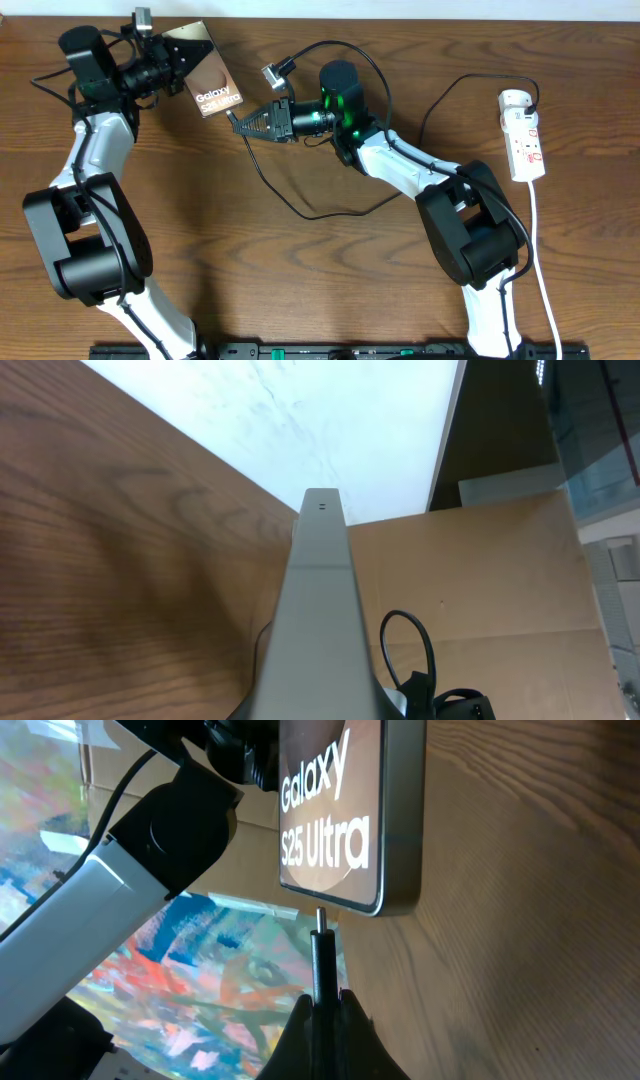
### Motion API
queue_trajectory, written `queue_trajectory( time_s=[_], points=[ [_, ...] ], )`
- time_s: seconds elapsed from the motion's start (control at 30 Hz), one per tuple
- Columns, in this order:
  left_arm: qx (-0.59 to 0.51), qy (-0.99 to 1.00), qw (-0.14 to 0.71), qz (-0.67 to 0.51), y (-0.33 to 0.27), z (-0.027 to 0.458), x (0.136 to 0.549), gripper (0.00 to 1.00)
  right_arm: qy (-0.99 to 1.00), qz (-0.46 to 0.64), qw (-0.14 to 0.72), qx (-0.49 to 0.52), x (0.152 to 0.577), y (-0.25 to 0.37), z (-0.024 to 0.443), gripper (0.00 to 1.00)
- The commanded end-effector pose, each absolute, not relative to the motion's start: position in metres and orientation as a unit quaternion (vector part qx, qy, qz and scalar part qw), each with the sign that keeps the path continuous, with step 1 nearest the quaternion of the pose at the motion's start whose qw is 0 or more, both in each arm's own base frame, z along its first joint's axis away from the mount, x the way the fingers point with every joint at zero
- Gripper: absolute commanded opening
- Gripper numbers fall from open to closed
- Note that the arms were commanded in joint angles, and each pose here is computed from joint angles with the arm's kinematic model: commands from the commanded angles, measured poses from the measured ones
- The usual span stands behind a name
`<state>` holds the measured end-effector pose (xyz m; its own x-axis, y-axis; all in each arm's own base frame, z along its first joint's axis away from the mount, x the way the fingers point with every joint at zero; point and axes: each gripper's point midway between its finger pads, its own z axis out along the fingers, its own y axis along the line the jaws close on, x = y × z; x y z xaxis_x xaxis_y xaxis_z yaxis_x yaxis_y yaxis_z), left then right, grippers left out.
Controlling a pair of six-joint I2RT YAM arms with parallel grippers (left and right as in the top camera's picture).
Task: Plug charger to phone and switch on socket
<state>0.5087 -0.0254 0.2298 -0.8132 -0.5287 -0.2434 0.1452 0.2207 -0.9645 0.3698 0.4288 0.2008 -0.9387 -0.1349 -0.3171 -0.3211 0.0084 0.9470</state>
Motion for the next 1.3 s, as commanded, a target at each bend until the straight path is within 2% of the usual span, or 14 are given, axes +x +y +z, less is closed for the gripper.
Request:
queue_trajectory(
  time_s=[0.0, 1.27],
  points=[
    [-0.112, 0.729, 0.276, -0.617, -0.0272, 0.2373, 0.5053, 0.07, 0.706, 0.686, 0.072, -0.163, 0.3728, 0.4271, 0.2016, 0.01],
    [-0.121, 0.728, 0.272, -0.618, -0.0265, 0.2371, 0.5063, 0.07, 0.706, 0.685, 0.073, -0.162, 0.3734, 0.4271, 0.2012, 0.01]
  ],
)
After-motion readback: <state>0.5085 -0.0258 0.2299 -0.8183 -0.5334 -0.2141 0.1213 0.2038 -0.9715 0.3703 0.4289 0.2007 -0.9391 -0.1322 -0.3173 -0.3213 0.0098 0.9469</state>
